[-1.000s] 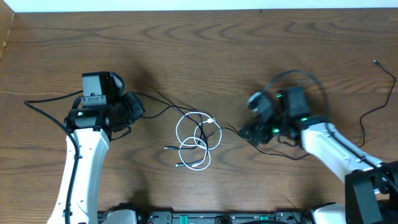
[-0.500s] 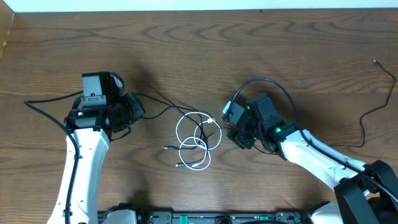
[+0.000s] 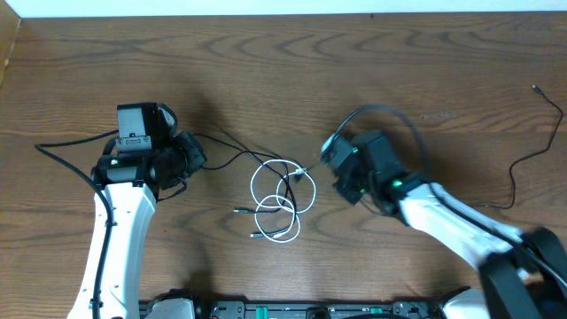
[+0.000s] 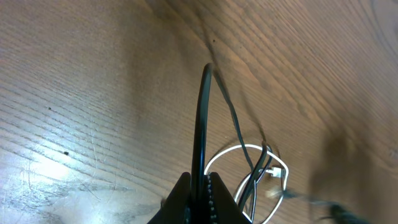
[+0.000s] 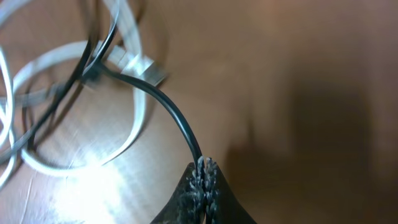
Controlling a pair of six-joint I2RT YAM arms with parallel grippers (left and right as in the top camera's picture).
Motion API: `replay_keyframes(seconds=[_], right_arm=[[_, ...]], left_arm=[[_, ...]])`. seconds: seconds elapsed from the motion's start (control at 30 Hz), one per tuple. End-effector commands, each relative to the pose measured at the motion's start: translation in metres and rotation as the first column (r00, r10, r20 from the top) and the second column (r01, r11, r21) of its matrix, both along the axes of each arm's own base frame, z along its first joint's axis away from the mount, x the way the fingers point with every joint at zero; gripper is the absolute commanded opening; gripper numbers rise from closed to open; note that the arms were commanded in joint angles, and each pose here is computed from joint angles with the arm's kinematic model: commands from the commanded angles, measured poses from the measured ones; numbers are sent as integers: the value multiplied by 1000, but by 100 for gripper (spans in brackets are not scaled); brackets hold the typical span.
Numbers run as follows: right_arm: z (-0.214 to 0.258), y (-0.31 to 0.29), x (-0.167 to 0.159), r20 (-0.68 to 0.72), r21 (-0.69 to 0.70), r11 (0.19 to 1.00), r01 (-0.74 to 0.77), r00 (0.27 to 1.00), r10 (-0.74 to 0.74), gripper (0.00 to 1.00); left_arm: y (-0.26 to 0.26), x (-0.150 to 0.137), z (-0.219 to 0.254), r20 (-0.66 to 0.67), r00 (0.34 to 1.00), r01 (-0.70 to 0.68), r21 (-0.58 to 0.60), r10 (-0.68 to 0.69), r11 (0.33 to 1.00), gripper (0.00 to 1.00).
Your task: Untangle cables
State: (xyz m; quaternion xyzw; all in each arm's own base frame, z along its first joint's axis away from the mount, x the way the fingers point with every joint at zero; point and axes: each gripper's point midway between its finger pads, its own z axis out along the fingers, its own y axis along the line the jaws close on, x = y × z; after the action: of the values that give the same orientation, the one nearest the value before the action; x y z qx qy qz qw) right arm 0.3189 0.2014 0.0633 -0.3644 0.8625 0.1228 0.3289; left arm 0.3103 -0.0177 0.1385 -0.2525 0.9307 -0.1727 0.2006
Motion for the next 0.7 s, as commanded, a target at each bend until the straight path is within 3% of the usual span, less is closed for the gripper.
replay_keyframes(seconds=[0.0,0.1,0.2,0.27,0.4,0.5,0.67], right_arm=[[102,-28,46,186,178,968,177,960,-210,1],[164,-72,62,269,301,909,288,889,-370,1],[197,-123,63,319,355,853,382,808,-495,1],[198,-158,62,317,342,814,470,757,-571,1],[175,-243,52,286,239,655,717,593,-753,1],[167,-294,45,283,205,536,819,474,-833,1],[178,-371,31,267,315,305,899,224,-937,1]], left_arm=[[-3,1,4,15,1000,26,0,-26,1000,7],[-3,1,4,12,1000,26,0,-26,1000,7],[-3,0,4,10,1000,26,0,-26,1000,7],[-3,0,4,10,1000,26,0,-26,1000,7],[-3,0,4,10,1000,27,0,-26,1000,8],[-3,1,4,11,1000,27,0,-27,1000,7],[-3,1,4,14,1000,27,0,-27,1000,7]])
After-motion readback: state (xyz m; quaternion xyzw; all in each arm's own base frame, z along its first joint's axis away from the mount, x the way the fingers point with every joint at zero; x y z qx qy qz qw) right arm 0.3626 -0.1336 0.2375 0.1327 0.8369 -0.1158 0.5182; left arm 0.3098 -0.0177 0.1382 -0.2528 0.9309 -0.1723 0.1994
